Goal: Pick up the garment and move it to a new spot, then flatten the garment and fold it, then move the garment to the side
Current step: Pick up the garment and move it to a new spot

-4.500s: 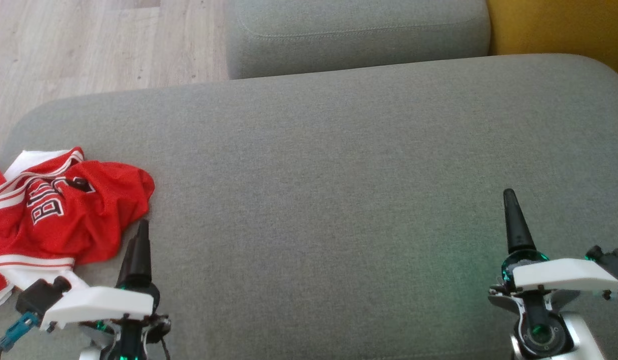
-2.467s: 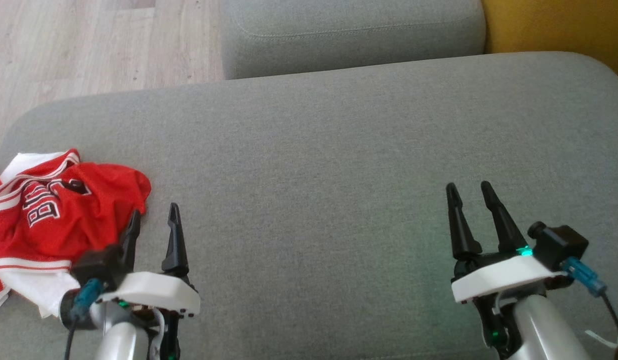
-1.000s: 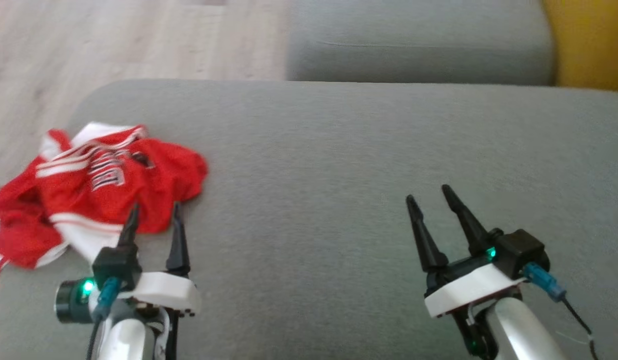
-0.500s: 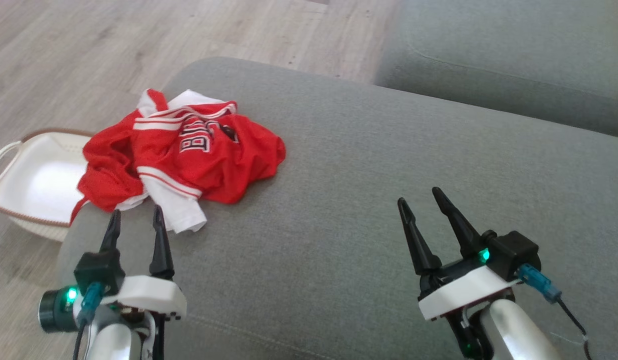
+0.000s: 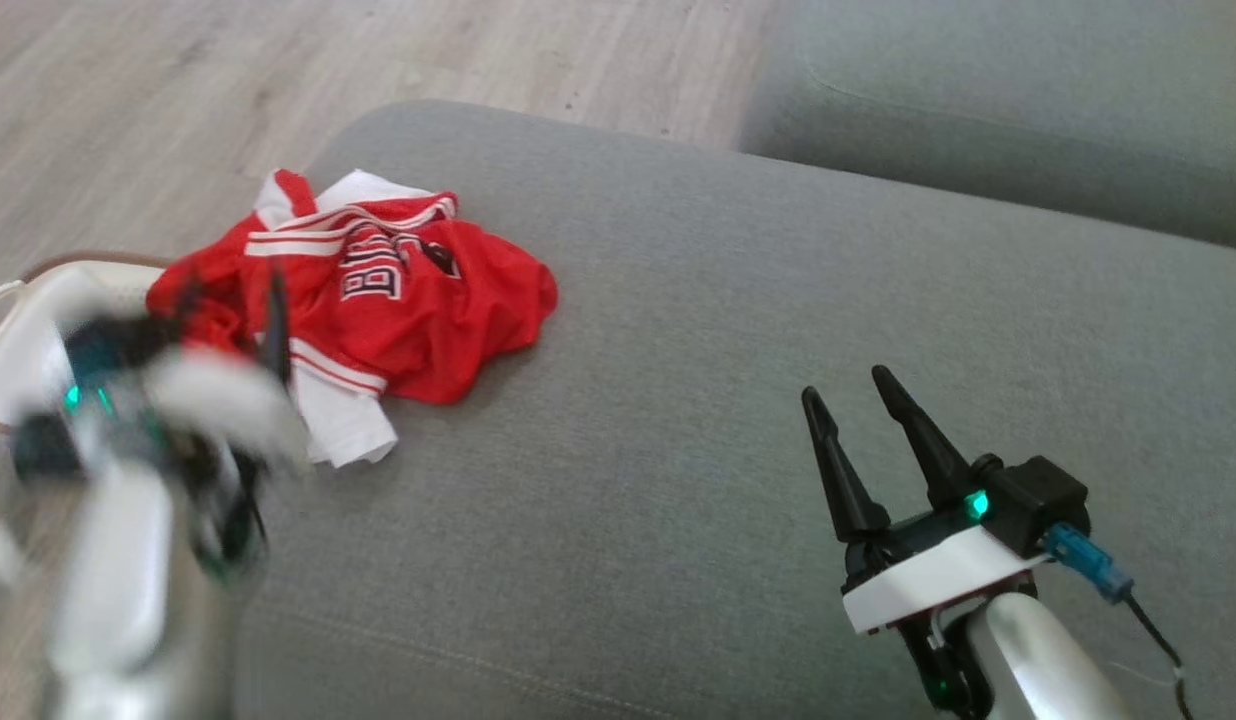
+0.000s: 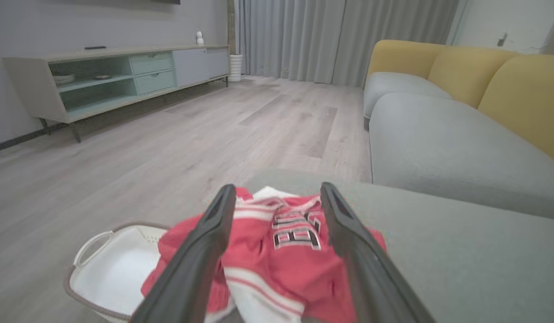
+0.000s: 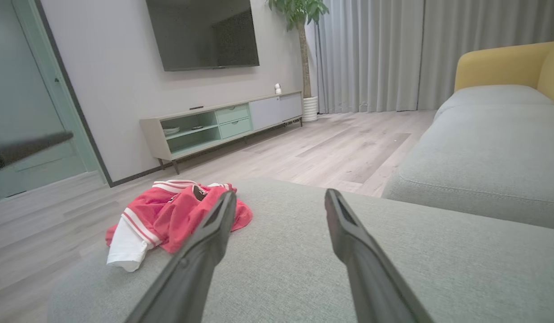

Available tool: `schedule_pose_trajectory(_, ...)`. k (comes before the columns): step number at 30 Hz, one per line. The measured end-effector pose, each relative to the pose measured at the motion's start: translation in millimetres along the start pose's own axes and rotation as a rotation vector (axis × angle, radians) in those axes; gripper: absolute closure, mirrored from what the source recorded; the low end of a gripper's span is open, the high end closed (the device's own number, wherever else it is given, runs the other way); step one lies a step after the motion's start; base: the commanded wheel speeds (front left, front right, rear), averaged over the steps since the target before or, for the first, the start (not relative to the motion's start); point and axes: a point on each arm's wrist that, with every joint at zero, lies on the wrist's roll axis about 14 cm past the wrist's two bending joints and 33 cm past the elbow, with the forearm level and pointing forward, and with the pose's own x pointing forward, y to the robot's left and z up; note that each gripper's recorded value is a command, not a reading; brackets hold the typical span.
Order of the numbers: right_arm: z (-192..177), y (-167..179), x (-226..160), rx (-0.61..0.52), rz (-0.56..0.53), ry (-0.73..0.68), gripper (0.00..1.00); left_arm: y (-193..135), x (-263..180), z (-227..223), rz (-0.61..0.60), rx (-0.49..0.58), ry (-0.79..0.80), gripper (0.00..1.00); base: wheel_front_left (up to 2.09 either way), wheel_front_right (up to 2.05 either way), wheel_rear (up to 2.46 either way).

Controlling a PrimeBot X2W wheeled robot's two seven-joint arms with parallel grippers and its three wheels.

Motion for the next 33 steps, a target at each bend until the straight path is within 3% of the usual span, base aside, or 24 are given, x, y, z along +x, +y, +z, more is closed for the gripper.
schedule_pose_trajectory(3,-0.6,-9.3,-2.9,0.005,-0.026,-0.002,0.0,-4.5,40.7,39.3,-0.04,0.013,0.018,0.0,0.0,0.0,0.0)
schedule_pose_trajectory(4,-1.1,-16.6,-4.7,0.01,-0.045,-0.003,0.0,-6.3,61.8,42.6,-0.054,0.007,0.1,0.0,0.0,0.0,0.0)
schedule_pose_trajectory(11,7.4,-51.7,-2.5,0.006,-0.116,-0.038,0.0,-21.1,96.6,-37.0,-0.064,-0.019,0.564,0.0,0.0,0.0,0.0)
schedule_pose_trajectory(18,-1.1,-98.0,-13.5,0.01,-0.222,-0.024,0.0,-51.4,125.2,-90.8,-0.084,-0.058,0.792,0.0,0.0,0.0,0.0)
schedule_pose_trajectory(24,-14.1,-125.1,-27.6,0.024,-0.3,0.005,0.0,-72.4,99.6,-164.4,-0.095,-0.044,1.106,0.0,0.0,0.0,0.0)
schedule_pose_trajectory(27,-17.9,-131.0,-32.8,0.027,-0.321,0.016,0.0,-74.9,98.6,-172.9,-0.104,-0.021,1.147,0.0,0.0,0.0,0.0)
schedule_pose_trajectory(28,-17.6,-131.6,-33.6,0.026,-0.324,0.016,0.0,-74.9,99.9,-171.5,-0.103,-0.02,1.146,0.06,0.0,0.0,0.0)
schedule_pose_trajectory(30,-15.1,-130.2,-33.6,0.022,-0.322,0.011,0.0,-74.0,101.2,-167.7,-0.105,-0.015,1.131,0.98,0.0,0.0,0.0)
schedule_pose_trajectory(33,-11.0,-128.6,-34.0,0.017,-0.32,0.004,0.0,-71.6,101.1,-163.3,-0.112,-0.005,1.11,1.0,0.0,0.0,0.0)
